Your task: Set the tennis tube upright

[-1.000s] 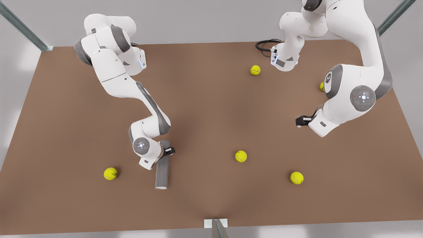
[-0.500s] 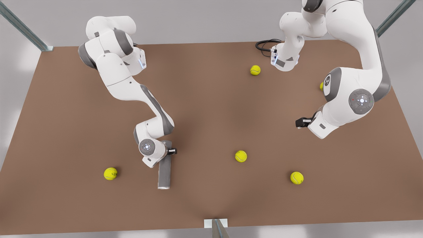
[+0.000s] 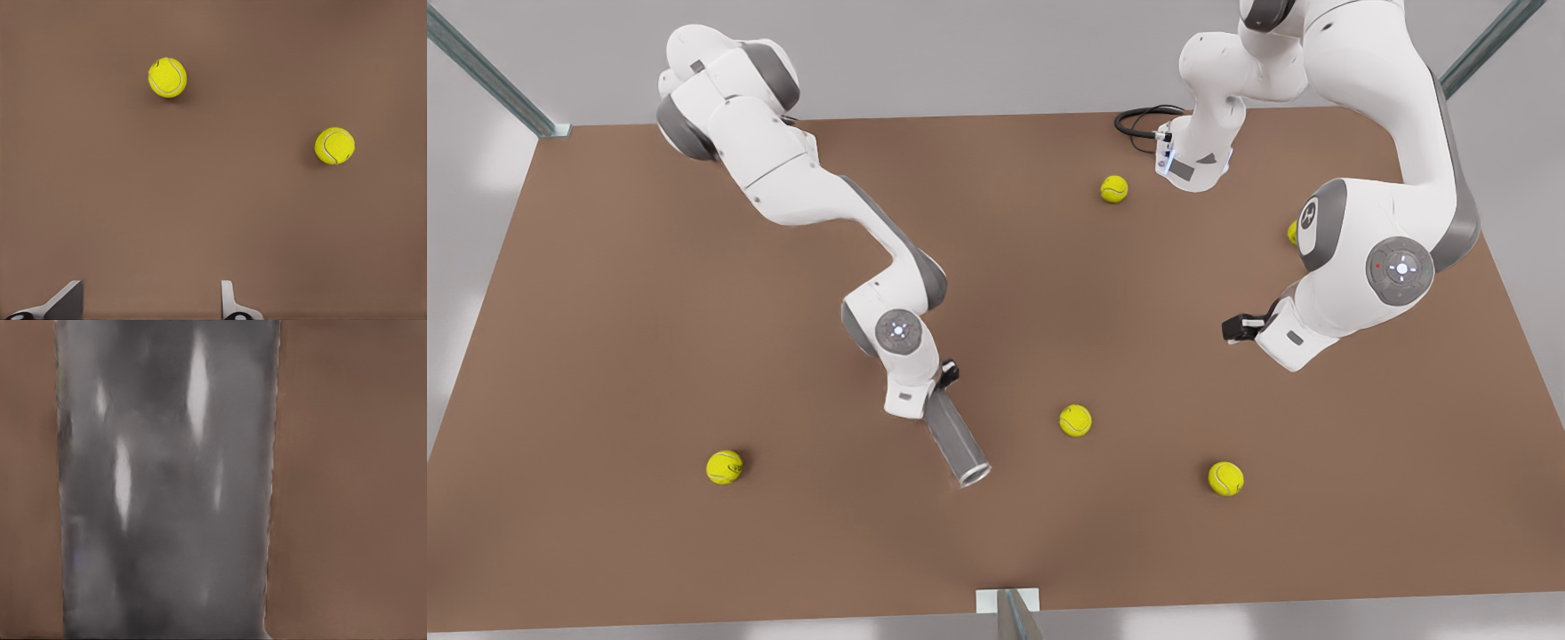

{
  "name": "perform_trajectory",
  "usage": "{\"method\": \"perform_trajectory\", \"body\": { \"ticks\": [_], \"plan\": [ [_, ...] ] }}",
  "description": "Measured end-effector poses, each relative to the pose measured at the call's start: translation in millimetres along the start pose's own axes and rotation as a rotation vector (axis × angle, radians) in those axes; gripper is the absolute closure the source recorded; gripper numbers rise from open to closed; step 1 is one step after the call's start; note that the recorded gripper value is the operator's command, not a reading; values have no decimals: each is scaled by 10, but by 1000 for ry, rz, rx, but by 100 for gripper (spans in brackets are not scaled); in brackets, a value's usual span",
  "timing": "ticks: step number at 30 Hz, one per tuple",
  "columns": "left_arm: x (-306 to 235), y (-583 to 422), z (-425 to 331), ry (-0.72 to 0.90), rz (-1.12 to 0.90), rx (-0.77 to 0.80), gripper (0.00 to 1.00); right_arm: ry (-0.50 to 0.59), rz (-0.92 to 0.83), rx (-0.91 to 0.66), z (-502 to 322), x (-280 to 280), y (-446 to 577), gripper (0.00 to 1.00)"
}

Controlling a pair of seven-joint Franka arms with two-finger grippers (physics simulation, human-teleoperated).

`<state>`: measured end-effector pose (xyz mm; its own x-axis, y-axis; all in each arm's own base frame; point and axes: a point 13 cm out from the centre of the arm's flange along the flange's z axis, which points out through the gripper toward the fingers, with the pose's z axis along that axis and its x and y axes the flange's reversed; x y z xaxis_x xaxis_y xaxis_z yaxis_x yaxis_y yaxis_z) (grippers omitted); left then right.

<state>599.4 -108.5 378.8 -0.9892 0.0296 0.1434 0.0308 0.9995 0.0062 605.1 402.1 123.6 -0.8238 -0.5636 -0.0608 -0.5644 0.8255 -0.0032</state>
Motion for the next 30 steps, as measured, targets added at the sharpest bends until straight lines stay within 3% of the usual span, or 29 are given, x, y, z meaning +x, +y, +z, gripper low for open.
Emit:
{"method": "perform_trajectory", "body": {
  "ticks": [8, 11, 17, 21, 28, 30],
  "plan": [
    [8, 9, -5, 2, -2, 0, 0, -158, -488, 28, -638, -362, 440, 63],
    [9, 9, 1, 3, -2, 0, 0, -173, -705, 17, -740, -346, 787, 68],
    [10, 9, 7, 5, -3, -1, 0, -149, -1084, -18, -801, -199, 1670, 68],
    [5, 8, 18, 6, -3, -1, 0, -112, -1143, -50, -332, -425, 1703, 73],
    [3, 10, 24, 6, -4, -1, 0, 2, -1084, -54, -25, -279, 1541, 72],
    [-10, 2, 51, 8, -4, 1, 0, 21, -1042, -60, 15, -225, 1539, 54]
  ]
}}
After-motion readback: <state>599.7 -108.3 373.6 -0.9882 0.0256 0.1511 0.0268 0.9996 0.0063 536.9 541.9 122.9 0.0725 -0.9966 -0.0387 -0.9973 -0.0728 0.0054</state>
